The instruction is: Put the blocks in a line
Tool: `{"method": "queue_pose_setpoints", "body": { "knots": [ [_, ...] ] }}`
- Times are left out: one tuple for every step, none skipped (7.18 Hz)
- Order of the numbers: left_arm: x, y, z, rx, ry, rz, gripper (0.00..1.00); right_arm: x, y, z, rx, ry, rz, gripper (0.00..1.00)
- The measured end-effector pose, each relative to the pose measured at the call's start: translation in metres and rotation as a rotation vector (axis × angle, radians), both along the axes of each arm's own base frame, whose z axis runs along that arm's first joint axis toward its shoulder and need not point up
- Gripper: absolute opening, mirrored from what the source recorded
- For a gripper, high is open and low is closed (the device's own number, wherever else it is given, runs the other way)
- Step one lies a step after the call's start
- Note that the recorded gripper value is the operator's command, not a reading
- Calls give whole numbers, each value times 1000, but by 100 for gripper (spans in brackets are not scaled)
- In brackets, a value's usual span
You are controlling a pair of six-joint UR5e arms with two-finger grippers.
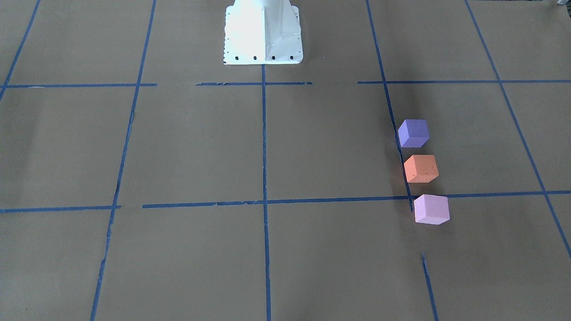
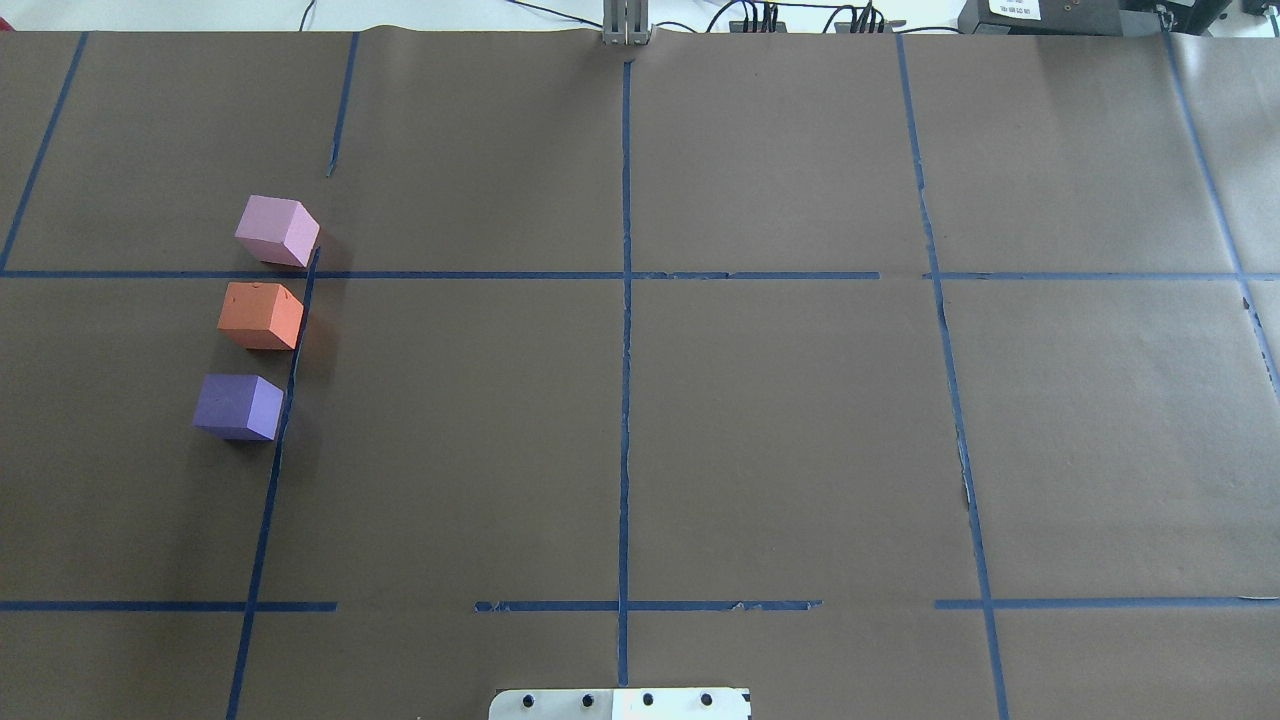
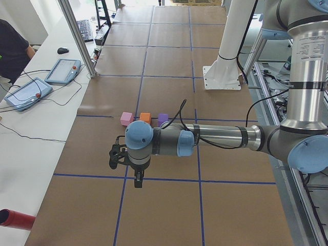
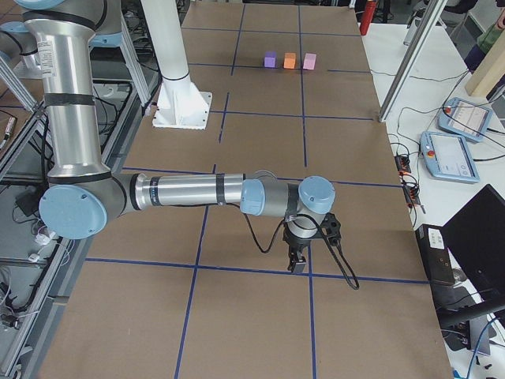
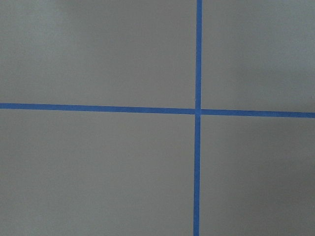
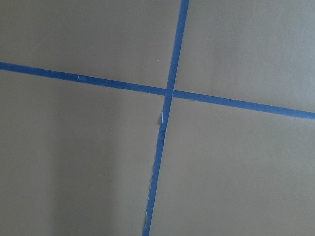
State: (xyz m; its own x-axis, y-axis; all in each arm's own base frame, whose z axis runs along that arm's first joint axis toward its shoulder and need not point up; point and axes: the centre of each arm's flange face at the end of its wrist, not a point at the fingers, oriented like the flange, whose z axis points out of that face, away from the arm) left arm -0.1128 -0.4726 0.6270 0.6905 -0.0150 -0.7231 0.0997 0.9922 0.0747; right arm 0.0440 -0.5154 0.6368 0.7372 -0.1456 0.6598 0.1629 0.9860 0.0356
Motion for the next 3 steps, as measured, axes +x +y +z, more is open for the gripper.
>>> {"method": "queue_pose_setpoints", "body": {
  "knots": [
    [0, 0, -7, 11, -1, -1, 100, 0, 0, 0, 0, 0, 0, 100],
    [2, -2, -10, 16, -5, 0, 100, 0, 0, 0, 0, 0, 0, 100],
    [5, -5, -15, 23, -13, 5, 100, 0, 0, 0, 0, 0, 0, 100]
  ]
}}
